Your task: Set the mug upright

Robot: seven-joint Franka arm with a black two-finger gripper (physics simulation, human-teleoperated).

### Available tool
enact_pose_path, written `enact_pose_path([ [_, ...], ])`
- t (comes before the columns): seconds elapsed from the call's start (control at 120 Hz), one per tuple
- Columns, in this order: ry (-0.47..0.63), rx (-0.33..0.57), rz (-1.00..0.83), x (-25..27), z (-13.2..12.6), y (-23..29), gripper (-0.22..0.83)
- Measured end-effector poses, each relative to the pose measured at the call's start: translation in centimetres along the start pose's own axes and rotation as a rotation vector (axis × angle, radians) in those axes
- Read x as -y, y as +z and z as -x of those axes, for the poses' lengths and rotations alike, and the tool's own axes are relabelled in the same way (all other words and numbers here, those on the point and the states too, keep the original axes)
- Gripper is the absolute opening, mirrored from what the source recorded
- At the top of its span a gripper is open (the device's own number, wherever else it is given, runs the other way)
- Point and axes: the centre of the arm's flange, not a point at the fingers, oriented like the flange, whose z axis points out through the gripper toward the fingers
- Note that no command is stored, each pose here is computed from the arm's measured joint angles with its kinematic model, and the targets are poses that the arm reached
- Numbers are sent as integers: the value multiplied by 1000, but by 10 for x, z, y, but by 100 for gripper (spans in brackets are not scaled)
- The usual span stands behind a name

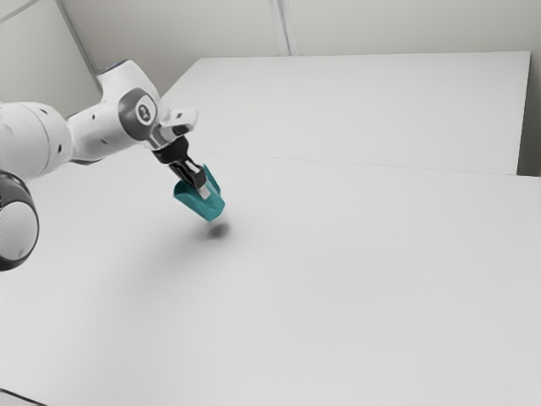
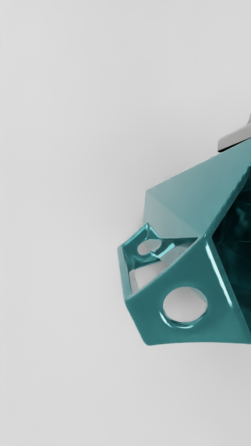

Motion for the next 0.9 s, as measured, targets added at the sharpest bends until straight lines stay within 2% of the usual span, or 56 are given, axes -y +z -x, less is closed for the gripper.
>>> enact_pose_path([
  [0.333, -11, 22, -101, -15, -15, 7, -17],
  [0.642, -70, 48, -121, -38, 14, 25, -17],
  [0.9, -118, 54, -136, -41, 13, 40, -17],
])
